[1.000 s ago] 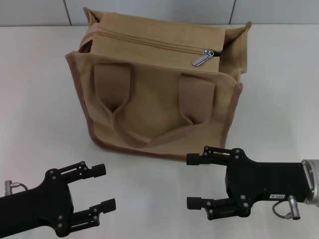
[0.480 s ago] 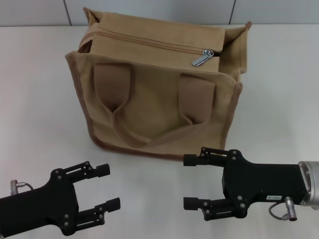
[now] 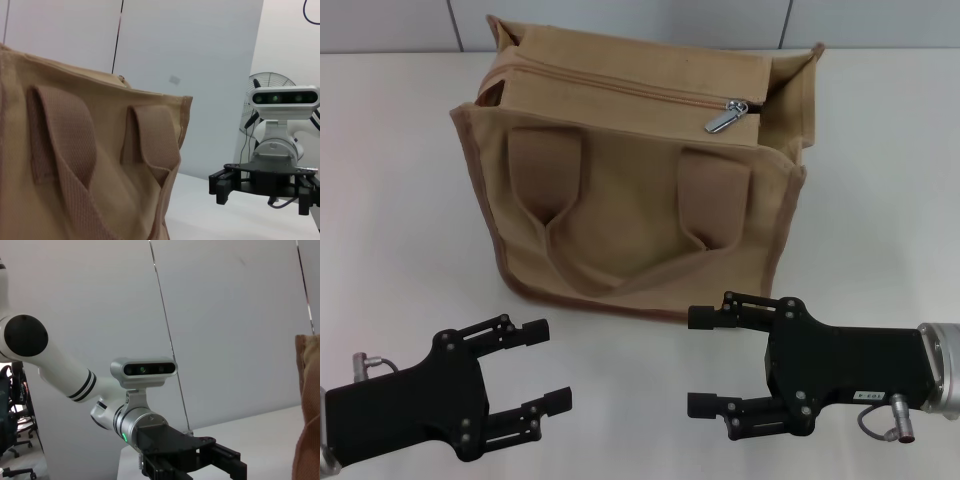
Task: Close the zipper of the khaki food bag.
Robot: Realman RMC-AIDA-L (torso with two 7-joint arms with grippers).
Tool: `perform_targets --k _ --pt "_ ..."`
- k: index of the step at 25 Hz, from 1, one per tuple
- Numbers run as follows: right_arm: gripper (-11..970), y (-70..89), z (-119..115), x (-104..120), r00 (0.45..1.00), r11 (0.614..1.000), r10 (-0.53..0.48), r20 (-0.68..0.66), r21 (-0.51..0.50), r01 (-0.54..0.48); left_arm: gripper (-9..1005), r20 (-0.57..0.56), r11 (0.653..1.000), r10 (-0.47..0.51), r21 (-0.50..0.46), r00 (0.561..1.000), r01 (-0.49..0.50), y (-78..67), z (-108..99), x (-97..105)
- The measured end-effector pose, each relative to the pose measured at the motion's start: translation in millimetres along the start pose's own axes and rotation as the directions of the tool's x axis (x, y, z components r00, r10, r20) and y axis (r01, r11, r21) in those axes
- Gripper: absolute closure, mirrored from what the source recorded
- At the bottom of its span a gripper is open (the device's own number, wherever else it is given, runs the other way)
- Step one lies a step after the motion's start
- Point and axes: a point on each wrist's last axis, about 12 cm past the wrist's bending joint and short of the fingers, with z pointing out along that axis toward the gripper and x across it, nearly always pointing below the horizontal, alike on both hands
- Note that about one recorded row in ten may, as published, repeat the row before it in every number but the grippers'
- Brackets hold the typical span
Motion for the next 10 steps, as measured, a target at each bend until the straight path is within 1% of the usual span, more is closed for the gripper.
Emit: perform_targets --k 10 --pt "126 -1.5 0.4 -1.2 1.0 1.0 -0.004 0.016 0.016 0.003 267 -0.01 1.0 0.008 -0.001 1.0 -0.008 4.2 4.4 -0.8"
